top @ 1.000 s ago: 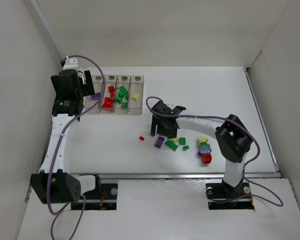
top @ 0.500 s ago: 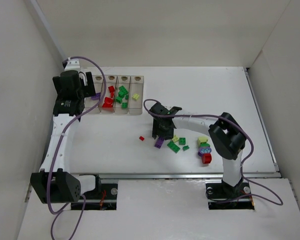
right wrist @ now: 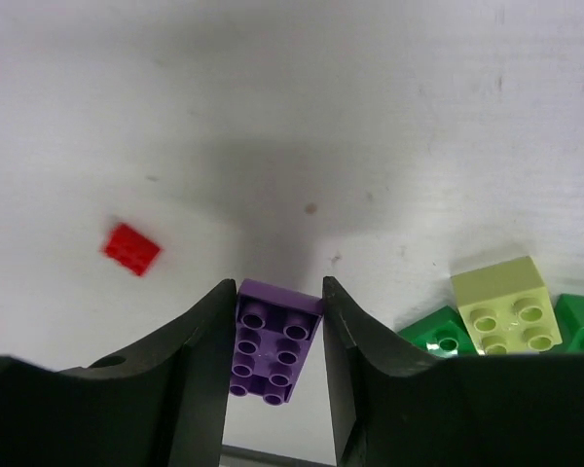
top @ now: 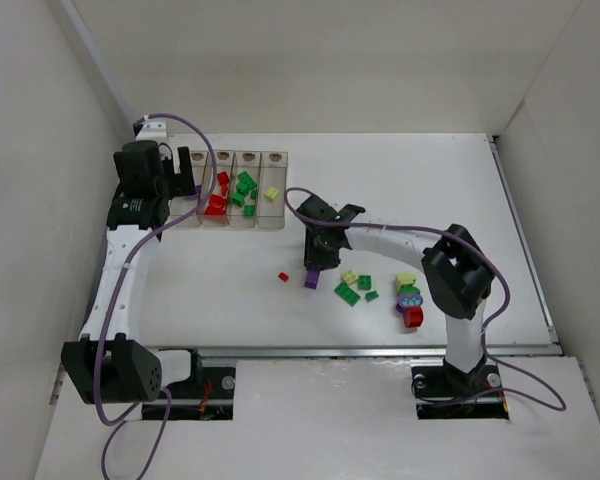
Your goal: Sort the legos into containers by color
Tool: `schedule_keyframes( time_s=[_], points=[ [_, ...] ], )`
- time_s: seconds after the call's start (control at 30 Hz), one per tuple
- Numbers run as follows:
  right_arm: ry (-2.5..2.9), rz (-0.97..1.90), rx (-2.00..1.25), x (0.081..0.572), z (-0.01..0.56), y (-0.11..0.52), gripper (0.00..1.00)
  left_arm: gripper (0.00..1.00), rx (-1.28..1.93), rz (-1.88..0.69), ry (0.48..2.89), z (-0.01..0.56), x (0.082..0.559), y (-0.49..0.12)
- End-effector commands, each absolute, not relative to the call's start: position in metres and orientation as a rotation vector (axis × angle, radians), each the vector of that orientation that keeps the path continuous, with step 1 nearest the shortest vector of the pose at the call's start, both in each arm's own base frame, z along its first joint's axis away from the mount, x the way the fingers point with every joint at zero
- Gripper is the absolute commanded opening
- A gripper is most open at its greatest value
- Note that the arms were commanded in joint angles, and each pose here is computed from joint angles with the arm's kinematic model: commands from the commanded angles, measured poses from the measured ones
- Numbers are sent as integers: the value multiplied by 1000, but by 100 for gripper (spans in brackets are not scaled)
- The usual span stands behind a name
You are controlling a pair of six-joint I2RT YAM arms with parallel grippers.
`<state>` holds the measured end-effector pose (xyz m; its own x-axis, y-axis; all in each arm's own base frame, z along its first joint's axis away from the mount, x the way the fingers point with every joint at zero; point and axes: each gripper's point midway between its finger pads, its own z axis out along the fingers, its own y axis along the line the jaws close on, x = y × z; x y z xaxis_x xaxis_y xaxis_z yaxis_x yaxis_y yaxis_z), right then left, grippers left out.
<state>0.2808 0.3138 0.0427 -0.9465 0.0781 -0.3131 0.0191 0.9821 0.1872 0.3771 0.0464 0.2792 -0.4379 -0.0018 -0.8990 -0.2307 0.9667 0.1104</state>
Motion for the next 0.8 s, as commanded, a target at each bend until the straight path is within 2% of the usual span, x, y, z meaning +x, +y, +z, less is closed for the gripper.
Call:
schedule_keyframes(
  time_s=[0.0, 0.03, 0.07, 0.2, 0.23, 0.4, 0.53, 0.77],
  points=[
    [2576, 460, 95, 332, 138, 326, 0, 90, 24, 144, 2019, 293, 382, 18],
    [2476, 521, 91, 349, 179, 330, 0, 90, 93, 112, 2016, 298, 381, 10],
    [2426, 551, 98, 359, 201, 329, 0, 89, 206, 34, 1994, 310, 382, -9],
    [2173, 586, 159, 397, 297, 315, 0, 90, 560, -34, 1951, 327, 365, -55],
    [2103, 604, 176, 406, 323, 312, 0, 90, 648, -33, 1879, 343, 357, -65],
    [1869, 752, 245, 412, 395, 312, 0, 100, 914, -397, 1620, 376, 305, -152],
    [1739, 853, 282, 410, 427, 312, 0, 100, 875, -697, 1593, 381, 289, -197],
    [1723, 880, 267, 409, 428, 319, 0, 100, 830, -1068, 1602, 389, 288, -244]
  ],
)
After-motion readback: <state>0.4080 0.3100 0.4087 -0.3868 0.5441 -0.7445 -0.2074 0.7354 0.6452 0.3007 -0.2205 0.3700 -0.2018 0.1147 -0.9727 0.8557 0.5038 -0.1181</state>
